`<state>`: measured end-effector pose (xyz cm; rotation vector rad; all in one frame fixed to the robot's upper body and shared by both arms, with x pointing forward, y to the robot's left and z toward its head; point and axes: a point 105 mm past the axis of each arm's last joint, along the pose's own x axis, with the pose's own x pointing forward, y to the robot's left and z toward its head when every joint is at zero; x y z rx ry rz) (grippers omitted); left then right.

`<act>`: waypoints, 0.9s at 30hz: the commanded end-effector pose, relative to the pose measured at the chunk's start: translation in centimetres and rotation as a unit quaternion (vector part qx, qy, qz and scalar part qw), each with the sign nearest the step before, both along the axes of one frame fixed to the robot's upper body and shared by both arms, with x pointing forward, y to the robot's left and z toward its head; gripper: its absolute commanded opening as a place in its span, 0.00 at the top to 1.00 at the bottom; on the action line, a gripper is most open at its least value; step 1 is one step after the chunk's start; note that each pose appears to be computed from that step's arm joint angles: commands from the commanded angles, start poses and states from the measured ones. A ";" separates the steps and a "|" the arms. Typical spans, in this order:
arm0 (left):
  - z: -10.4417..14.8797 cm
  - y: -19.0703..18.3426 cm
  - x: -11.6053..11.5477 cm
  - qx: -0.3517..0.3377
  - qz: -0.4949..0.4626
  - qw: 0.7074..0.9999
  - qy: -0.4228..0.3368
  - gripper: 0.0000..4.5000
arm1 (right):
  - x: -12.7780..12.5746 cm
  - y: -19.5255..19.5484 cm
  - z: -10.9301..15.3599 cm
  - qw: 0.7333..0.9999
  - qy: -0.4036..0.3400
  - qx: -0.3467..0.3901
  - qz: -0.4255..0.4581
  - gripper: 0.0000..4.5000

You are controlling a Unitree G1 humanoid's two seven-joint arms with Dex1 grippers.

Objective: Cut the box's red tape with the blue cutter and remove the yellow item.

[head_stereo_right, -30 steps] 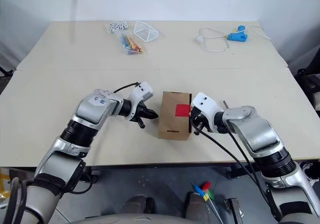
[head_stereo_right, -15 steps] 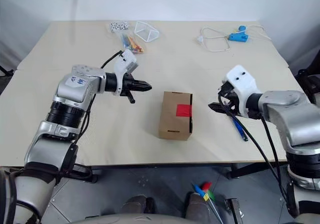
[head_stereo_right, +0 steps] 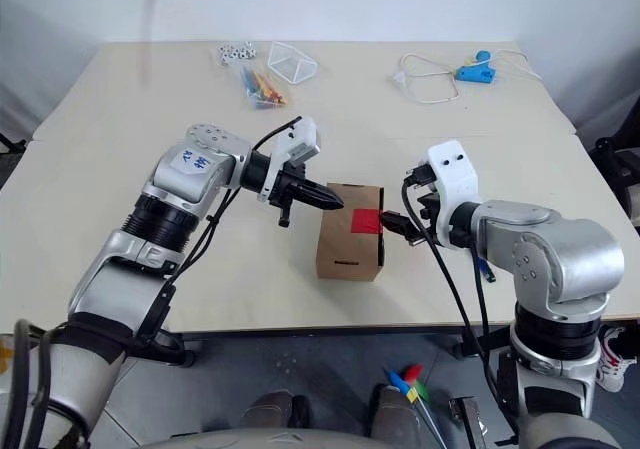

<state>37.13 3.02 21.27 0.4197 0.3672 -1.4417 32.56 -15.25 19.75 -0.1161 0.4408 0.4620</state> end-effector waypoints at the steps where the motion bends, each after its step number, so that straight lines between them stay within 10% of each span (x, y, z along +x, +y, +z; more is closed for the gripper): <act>1: -1.2 -0.5 0.6 0.040 -0.008 0.999 -0.023 1.00 | -0.1 0.2 -1.8 1.000 0.023 0.004 -0.016 0.01; 27: -5.9 -0.3 -0.7 0.113 -0.057 0.992 0.014 1.00 | -1.0 -5.3 -6.4 0.980 0.132 -0.142 -0.033 0.01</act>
